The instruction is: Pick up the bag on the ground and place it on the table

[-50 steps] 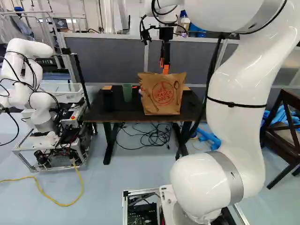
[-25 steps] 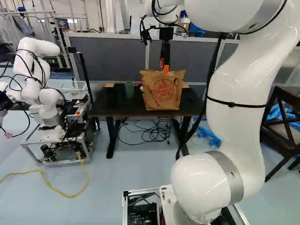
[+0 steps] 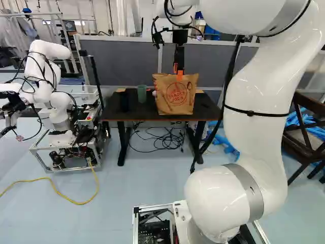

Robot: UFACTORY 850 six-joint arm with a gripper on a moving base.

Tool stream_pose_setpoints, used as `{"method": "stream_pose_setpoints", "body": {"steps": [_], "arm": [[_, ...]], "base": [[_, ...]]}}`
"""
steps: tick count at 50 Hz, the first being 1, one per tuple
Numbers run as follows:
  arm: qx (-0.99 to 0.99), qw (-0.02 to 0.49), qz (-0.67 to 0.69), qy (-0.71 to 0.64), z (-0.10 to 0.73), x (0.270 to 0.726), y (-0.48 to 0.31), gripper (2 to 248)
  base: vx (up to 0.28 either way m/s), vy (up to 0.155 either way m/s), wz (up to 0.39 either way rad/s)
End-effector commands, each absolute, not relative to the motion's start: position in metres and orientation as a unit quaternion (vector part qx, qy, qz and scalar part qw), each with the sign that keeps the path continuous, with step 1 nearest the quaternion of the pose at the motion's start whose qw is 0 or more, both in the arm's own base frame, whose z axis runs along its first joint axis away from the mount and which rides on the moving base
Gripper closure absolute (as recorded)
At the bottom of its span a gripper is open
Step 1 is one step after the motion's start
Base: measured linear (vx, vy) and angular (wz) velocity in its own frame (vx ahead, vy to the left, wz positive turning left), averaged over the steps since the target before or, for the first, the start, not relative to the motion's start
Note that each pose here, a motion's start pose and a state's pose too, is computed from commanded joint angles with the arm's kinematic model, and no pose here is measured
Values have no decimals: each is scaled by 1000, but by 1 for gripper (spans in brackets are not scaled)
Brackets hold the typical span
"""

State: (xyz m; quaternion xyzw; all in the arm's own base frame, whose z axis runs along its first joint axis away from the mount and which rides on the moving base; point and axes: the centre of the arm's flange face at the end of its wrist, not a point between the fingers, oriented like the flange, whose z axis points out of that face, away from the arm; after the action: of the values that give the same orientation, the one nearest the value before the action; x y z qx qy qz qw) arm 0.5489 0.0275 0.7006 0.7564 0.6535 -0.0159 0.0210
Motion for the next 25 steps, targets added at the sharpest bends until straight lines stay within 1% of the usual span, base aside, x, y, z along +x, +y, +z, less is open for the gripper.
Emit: {"method": "stream_pose_setpoints", "body": {"steps": [11, 25], "arm": [[756, 21, -16, 654, 701, 549, 28, 3], [756, 21, -16, 654, 701, 549, 28, 3]], "base": [[-107, 3, 14], [-8, 0, 2]]}}
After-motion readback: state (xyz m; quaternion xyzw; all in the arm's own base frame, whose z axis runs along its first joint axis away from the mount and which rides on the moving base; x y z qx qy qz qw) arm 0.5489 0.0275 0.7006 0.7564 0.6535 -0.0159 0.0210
